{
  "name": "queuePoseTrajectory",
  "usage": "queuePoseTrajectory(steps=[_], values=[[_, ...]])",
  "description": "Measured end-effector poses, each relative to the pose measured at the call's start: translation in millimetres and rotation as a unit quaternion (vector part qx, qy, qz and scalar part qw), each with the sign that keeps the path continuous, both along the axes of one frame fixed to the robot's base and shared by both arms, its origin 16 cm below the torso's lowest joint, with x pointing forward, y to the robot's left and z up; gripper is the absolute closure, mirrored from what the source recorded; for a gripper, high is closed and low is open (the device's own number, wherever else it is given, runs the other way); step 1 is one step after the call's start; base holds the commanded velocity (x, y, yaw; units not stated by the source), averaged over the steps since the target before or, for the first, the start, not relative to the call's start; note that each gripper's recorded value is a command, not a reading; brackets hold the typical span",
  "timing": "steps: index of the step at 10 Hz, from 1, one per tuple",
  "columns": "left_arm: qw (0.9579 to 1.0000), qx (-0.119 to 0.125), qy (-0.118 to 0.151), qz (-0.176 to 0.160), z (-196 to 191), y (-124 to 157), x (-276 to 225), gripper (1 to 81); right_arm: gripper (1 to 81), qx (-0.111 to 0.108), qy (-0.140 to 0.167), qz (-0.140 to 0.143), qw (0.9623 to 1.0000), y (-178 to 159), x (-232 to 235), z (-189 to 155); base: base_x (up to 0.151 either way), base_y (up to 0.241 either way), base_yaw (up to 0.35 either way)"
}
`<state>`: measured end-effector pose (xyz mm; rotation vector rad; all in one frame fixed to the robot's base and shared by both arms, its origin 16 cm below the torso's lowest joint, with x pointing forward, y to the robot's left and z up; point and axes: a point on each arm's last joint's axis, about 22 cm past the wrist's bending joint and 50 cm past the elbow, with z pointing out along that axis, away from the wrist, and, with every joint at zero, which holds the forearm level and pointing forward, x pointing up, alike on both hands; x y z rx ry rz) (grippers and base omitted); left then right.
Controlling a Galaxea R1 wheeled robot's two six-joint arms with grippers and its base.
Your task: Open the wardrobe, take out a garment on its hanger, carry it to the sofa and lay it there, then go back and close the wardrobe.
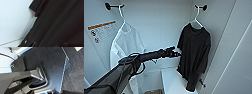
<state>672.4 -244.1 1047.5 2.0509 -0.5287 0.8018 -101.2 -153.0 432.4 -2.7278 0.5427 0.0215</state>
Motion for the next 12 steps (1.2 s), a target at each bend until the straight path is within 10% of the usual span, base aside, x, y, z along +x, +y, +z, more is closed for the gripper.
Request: queuePoseTrajectory(steps=[7,12], values=[[0.9916,-0.122,0.014,0.042,175.8,-44.3,11.3,1.0,1.0,0.006,0.0,-0.001,1.0,9.7,-1.7,1.2,0.0,0.0,0.0],[0.9681,-0.225,0.065,0.091,271.7,-47.9,26.3,1.0,1.0,0.01,-0.001,-0.002,0.9999,17.0,-0.1,2.0,0.0,0.0,0.0]])
